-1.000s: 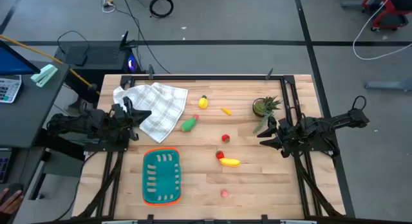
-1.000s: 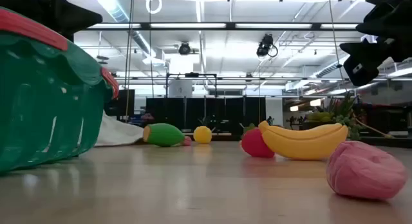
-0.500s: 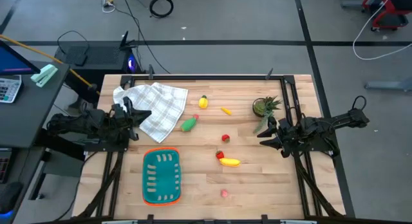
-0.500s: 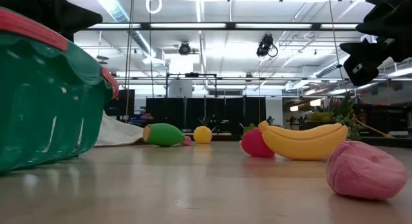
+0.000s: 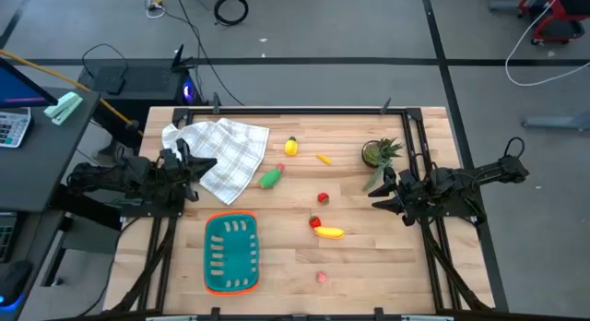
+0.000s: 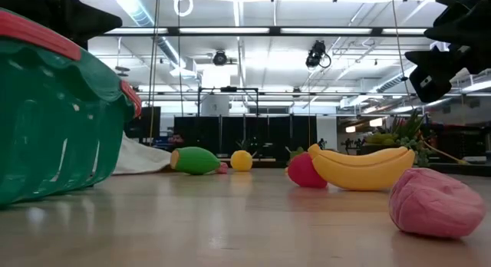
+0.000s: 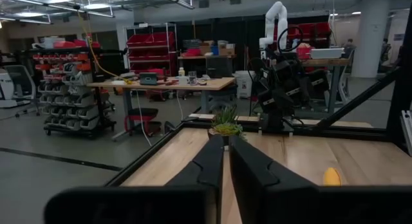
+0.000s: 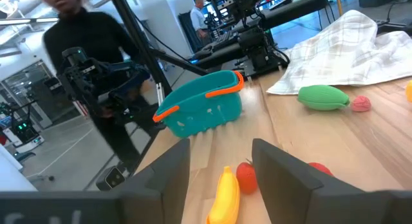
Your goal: Pick and placing Produce into tupperware
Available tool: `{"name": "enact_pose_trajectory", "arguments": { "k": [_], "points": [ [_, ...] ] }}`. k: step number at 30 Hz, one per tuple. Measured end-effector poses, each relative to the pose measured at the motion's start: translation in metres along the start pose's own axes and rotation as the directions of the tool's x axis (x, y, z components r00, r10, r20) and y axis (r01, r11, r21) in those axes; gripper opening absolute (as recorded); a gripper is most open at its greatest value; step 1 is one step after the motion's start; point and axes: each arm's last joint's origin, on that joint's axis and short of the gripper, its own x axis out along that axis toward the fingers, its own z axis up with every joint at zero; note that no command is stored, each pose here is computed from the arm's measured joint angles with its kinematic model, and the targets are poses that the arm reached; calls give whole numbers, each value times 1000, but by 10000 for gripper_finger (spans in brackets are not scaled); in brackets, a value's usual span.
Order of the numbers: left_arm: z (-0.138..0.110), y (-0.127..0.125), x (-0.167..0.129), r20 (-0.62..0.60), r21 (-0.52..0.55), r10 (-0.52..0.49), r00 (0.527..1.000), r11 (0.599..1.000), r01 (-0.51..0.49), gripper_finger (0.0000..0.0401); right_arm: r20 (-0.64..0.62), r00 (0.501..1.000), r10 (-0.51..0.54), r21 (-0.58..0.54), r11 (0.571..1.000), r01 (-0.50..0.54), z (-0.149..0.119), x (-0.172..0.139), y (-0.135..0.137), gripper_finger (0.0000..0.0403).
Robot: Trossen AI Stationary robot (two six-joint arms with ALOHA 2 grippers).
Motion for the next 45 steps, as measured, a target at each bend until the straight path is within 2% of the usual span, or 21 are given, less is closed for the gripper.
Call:
{"name": "enact_pose_trajectory", "arguments": {
  "k": [12,16,21,28,30,33,36,40,43,45],
  "points": [
    [0,0,0,0,0,0,1000,1000,0,25,0,1000,0,0,1000,0,0,0,0,176],
    [6,1,0,53,33,5,999,999,-6,29,0,1000,0,0,1000,0,0,0,0,176],
    [7,1,0,63,80,6,998,997,-11,36,0,1000,0,0,1000,0,0,0,0,176],
    [9,1,0,93,82,9,996,997,-17,29,0,1000,0,0,1000,0,0,0,0,176],
    [15,2,-1,141,48,13,990,999,-20,26,0,1000,0,0,1000,0,0,0,0,176],
    [26,3,-3,245,-125,30,969,992,1,27,0,1000,0,0,1000,0,0,0,0,176],
    [35,5,-5,326,-268,60,943,963,32,34,-1,1000,-2,-20,1000,2,0,0,0,176],
    [43,10,-9,392,-414,145,908,910,33,40,16,1000,9,-132,991,-7,2,0,1,176],
    [46,11,-11,415,-473,171,893,880,51,37,30,999,-14,-181,983,19,2,0,0,176],
    [47,11,-11,420,-475,173,891,878,54,33,46,999,-2,-182,983,10,4,0,1,176]
  ]
}}
